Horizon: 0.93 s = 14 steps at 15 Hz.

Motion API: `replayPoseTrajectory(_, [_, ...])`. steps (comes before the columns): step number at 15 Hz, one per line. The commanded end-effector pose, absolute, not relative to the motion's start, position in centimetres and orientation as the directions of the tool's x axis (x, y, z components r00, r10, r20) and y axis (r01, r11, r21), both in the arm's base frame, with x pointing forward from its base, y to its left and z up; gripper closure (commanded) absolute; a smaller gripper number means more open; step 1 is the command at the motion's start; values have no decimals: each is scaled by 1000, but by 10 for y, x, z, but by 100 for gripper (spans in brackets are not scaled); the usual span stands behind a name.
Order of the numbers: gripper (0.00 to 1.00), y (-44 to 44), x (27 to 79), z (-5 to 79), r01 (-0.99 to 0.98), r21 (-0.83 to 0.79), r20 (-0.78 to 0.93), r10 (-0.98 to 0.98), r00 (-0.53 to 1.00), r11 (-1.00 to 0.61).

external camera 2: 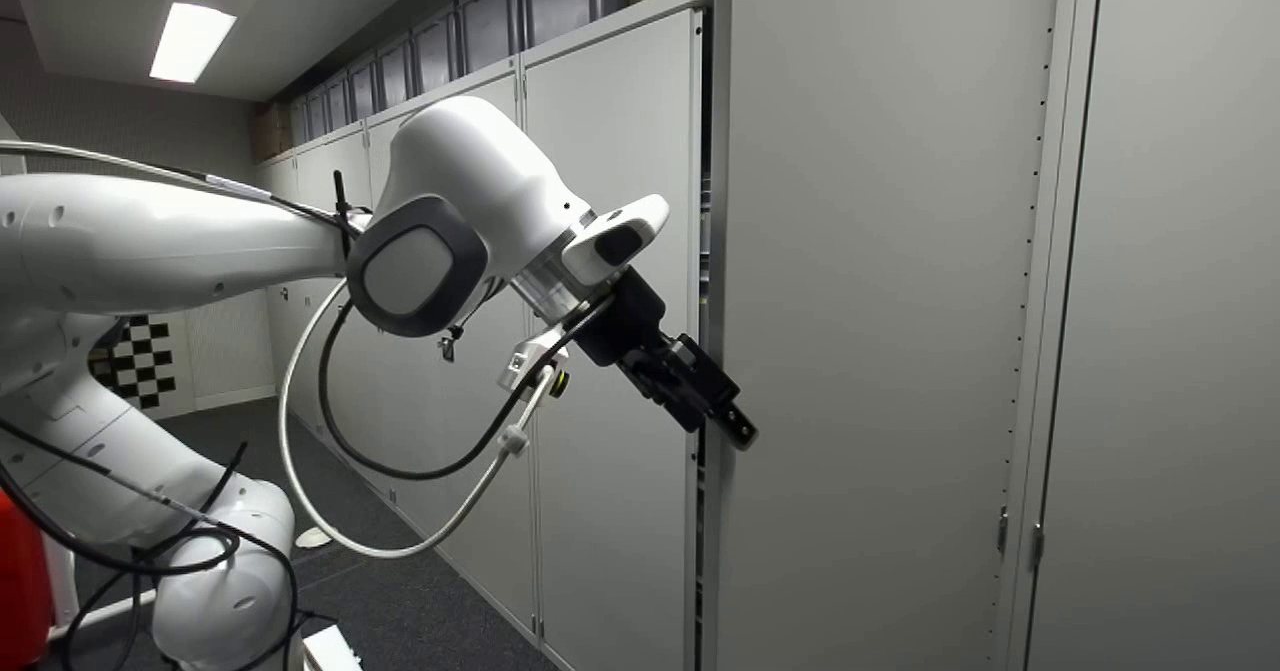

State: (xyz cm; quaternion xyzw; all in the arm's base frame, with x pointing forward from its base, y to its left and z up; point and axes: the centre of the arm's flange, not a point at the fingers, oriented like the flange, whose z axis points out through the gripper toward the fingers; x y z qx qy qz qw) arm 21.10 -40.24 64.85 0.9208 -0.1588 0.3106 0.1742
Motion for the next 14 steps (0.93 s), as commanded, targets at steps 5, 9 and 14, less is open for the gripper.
replayPoseTrajectory(5, [0,-409,219,660,-364,228,647,-139,750,-903])
replayPoseTrajectory(9, [0,-405,222,661,-354,227,648,-131,750,-907])
replayPoseTrajectory(14, [0,-398,227,664,-344,228,651,-120,750,-911])
